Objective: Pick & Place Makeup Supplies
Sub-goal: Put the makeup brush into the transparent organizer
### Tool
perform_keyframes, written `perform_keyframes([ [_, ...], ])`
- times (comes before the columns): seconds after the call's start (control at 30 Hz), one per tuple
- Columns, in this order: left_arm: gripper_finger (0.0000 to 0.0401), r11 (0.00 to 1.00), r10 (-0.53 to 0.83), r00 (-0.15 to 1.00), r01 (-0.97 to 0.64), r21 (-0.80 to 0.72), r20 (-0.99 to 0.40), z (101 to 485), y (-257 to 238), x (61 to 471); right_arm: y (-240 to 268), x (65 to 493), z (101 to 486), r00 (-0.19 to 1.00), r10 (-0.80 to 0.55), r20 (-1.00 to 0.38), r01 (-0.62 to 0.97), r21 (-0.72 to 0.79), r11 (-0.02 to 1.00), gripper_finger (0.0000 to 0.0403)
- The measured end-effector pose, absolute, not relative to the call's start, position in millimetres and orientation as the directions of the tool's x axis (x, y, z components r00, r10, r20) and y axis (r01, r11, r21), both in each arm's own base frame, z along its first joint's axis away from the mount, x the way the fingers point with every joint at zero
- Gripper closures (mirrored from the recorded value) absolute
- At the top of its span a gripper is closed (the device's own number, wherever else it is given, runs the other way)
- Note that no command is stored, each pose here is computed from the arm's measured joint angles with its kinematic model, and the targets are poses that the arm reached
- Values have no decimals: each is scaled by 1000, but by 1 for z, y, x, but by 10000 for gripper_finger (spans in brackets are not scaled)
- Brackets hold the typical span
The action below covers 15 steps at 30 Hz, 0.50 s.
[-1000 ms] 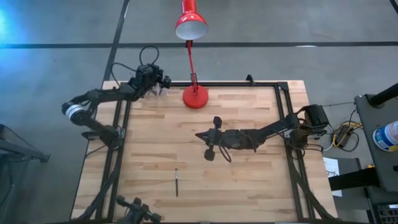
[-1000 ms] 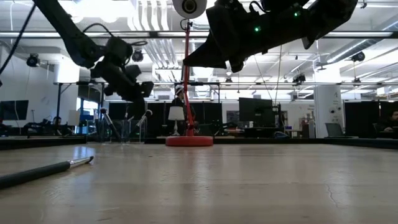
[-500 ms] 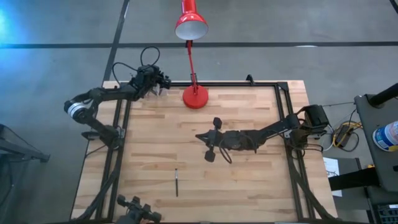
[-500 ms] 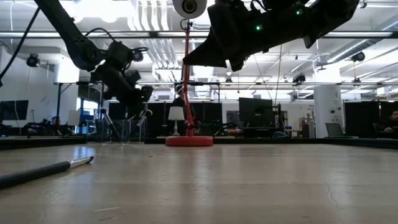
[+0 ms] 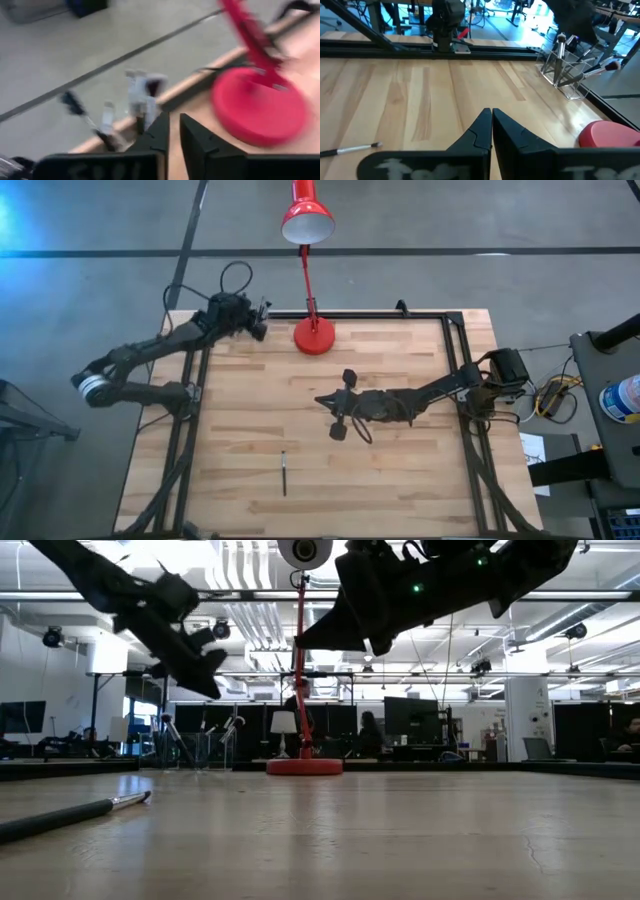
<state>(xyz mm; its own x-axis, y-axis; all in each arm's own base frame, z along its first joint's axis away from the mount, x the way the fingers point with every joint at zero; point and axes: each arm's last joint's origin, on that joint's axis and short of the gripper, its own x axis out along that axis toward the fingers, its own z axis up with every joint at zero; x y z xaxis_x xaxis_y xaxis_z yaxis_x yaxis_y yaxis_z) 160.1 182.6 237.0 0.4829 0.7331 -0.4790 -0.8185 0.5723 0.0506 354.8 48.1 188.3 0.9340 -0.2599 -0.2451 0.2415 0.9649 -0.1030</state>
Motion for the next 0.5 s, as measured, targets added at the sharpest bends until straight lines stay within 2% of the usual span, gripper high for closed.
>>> perform_keyframes([
  [0.1, 392, 658, 679, 569, -752, 40, -463, 236, 151, 162, 48, 354, 187, 930, -261, -259, 240, -109, 965, 394],
  [0.23, 399, 785, 556, 696, -619, 12, -454, 223, 104, 167, 52, 353, 184, 925, -253, -283, 230, -114, 967, 394],
  [0.37, 400, 908, 368, 795, -418, 5, -482, 201, 55, 170, 62, 349, 180, 918, -238, -317, 205, -134, 969, 394],
  [0.5, 401, 986, 146, 839, -164, 12, -524, 179, 8, 168, 76, 344, 176, 910, -241, -338, 196, -162, 967, 394],
])
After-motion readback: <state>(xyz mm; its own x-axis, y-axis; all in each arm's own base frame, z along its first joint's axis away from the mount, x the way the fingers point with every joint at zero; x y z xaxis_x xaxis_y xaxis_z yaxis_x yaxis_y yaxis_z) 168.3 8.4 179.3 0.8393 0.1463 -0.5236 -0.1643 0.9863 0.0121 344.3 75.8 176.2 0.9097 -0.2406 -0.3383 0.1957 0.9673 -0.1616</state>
